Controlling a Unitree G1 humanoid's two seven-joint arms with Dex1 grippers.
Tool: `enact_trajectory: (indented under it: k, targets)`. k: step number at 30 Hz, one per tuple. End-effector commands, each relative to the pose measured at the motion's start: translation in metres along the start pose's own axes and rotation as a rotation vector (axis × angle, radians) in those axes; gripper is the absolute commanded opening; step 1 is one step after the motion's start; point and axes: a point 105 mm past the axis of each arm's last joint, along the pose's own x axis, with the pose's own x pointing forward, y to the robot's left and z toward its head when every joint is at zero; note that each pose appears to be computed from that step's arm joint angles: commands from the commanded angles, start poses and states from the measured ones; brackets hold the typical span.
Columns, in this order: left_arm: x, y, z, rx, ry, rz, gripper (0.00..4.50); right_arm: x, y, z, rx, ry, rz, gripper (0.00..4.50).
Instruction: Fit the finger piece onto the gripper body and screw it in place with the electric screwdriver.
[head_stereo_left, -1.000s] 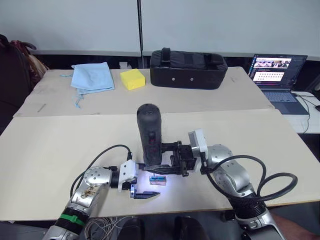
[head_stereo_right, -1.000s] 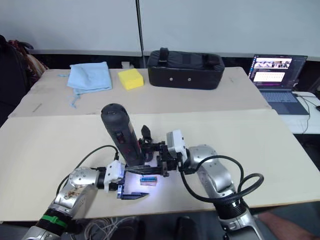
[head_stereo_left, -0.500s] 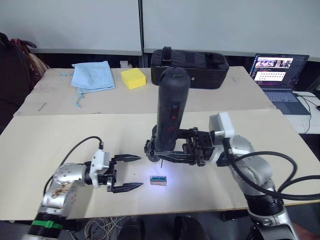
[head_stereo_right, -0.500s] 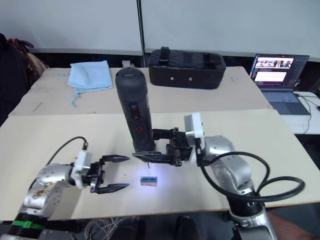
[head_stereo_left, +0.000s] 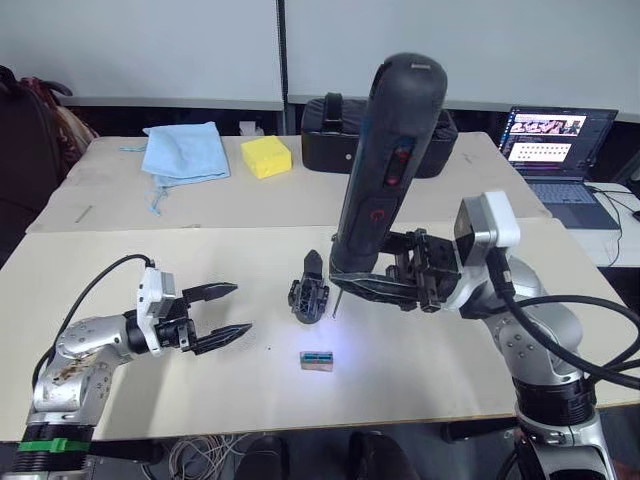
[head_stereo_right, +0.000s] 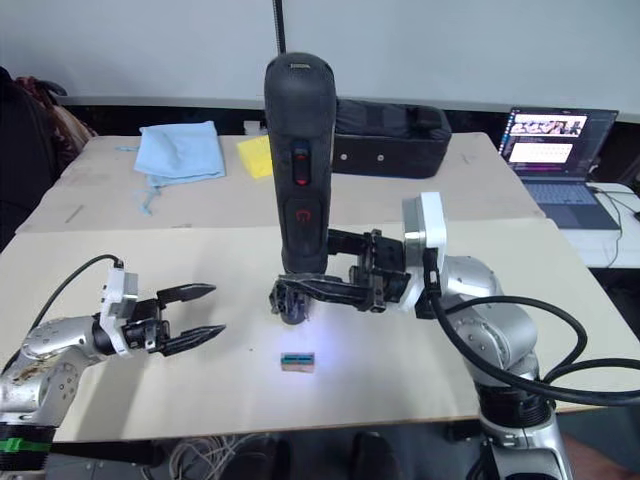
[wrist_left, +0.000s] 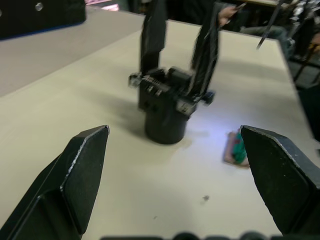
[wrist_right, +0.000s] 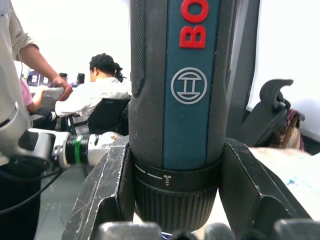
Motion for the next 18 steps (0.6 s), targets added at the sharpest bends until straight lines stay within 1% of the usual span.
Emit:
enact_trajectory:
  k: [1, 3, 7, 10, 18]
  targets:
    - [0.017, 0.001, -0.010, 0.041, 0.031, 0.000, 4.47, 0.003, 0.002, 0.019, -0.053, -0.055, 0.024, 1.91]
    - [0.030, -0.004, -0.017, 0.042, 0.035, -0.032, 4.47, 0.003, 0.002, 0.017, -0.052, -0.050, 0.029, 1.91]
    - [0.059, -0.004, -0.027, 0.041, 0.037, -0.017, 4.47, 0.004, 0.002, 0.015, -0.044, -0.043, 0.038, 1.91]
    - [0.079, -0.010, -0.031, 0.038, 0.043, -0.020, 4.47, 0.005, 0.003, 0.012, -0.039, -0.036, 0.046, 1.91]
    - [0.106, -0.016, -0.037, 0.043, 0.060, -0.016, 4.47, 0.006, 0.003, 0.010, -0.042, -0.029, 0.052, 1.91]
